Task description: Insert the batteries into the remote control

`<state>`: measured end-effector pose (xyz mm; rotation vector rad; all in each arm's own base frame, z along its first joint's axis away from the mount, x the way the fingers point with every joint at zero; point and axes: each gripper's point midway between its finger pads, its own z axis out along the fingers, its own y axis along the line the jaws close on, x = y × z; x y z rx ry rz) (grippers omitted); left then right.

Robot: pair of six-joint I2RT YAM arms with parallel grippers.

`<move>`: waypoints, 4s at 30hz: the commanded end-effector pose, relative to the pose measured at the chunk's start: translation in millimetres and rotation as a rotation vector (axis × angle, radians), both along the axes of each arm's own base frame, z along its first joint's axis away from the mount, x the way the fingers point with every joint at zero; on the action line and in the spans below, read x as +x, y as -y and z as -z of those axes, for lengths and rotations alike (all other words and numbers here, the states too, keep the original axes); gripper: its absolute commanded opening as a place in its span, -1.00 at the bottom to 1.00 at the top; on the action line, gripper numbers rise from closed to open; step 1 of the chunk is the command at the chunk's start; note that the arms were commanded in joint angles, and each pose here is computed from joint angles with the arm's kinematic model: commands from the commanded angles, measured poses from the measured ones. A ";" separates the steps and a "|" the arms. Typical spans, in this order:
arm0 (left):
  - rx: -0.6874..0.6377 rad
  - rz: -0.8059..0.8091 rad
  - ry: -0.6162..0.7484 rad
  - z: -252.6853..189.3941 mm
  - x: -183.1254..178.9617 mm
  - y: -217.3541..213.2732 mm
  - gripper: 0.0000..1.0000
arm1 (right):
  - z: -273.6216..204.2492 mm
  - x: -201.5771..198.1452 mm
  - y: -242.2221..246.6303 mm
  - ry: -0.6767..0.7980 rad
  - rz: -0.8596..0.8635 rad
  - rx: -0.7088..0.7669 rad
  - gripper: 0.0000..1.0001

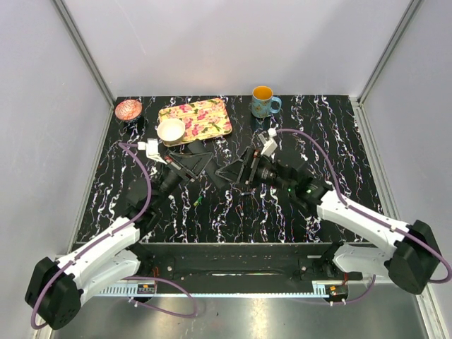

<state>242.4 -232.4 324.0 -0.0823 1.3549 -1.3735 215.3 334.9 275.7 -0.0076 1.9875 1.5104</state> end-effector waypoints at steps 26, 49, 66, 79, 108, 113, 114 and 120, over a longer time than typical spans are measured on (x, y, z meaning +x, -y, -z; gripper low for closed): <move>-0.013 -0.025 0.125 -24.1 -9.3 -3.3 -1.00 | -21.1 -0.1 -24.1 -0.015 -0.108 0.144 0.22; -0.023 -0.047 0.133 -31.6 -6.2 -5.8 -1.00 | -8.4 -8.0 -19.5 -0.053 -0.120 0.144 0.00; 0.007 -0.034 -0.229 29.4 25.4 2.9 -1.00 | -17.7 3.0 25.8 0.095 0.013 -0.251 0.90; -0.049 0.122 -0.353 42.3 42.3 25.8 -1.00 | 22.8 -9.2 31.0 0.152 -0.088 -0.656 0.78; 0.012 0.161 -0.413 53.9 43.9 36.1 -1.00 | 45.2 -0.6 6.4 0.196 -0.129 -0.775 0.35; 0.009 0.164 -0.413 54.2 42.8 35.8 -1.00 | 48.3 -0.5 3.9 0.191 -0.138 -0.776 0.22; 0.010 0.166 -0.414 54.5 42.3 36.1 -1.00 | 49.8 -0.9 2.8 0.189 -0.145 -0.776 0.17; 0.009 0.170 -0.410 53.8 41.2 36.0 -1.00 | 53.7 -1.4 0.8 0.183 -0.152 -0.779 -0.15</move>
